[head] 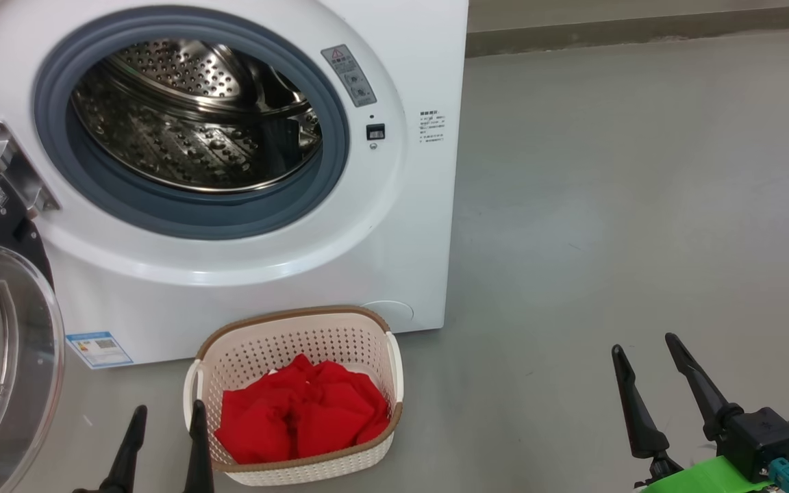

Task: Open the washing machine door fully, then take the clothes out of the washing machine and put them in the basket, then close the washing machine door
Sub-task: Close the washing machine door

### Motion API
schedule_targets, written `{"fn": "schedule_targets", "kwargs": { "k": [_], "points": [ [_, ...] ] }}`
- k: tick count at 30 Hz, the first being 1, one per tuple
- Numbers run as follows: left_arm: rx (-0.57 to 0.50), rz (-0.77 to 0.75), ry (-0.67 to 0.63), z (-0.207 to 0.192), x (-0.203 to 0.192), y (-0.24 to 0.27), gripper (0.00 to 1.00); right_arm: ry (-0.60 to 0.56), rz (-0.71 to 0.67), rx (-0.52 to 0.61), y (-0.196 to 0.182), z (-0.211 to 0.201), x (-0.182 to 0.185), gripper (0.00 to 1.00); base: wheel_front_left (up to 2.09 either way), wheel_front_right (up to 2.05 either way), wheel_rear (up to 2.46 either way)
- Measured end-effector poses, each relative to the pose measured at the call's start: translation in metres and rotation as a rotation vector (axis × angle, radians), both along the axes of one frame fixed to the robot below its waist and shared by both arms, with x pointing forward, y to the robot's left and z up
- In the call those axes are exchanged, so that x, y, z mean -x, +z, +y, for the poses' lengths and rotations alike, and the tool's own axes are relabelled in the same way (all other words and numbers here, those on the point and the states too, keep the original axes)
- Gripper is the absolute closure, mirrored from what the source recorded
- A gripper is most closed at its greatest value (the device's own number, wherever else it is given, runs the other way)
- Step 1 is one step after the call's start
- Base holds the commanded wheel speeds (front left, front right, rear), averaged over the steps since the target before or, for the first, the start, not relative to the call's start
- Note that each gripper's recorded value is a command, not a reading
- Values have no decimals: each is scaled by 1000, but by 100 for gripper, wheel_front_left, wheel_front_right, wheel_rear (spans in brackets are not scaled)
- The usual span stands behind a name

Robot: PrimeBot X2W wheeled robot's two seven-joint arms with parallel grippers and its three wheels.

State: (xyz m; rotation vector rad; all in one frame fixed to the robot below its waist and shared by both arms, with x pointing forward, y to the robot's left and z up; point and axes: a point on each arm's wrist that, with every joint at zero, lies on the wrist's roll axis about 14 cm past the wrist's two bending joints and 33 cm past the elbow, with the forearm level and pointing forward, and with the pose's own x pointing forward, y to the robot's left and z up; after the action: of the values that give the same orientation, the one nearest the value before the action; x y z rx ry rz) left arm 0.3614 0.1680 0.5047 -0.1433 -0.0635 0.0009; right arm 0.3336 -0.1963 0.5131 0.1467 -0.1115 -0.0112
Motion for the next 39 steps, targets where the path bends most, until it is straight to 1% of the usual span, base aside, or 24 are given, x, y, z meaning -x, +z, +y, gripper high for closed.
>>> {"fn": "schedule_targets", "kwargs": {
  "k": [7, 13, 20, 30, 39],
  "points": [
    [-8, 3, 1, 0, 0, -1, 0, 4, 5, 0, -1, 1, -1, 0, 0, 0, 0],
    [-29, -16, 43, 9, 3, 5, 0, 26, 6, -1, -2, 8, -6, 0, 0, 0, 0],
    [-30, -46, 110, 28, 12, 16, 0, 82, 3, -8, -1, 25, -16, 0, 0, 0, 0],
    [-46, -77, 238, 65, 36, 27, 0, 220, 0, -9, 0, 70, -32, 0, 0, 0, 0],
    [-59, -97, 386, 103, 69, 35, 0, 361, -2, -8, 1, 118, -44, 0, 0, 0, 0]
  ]
}}
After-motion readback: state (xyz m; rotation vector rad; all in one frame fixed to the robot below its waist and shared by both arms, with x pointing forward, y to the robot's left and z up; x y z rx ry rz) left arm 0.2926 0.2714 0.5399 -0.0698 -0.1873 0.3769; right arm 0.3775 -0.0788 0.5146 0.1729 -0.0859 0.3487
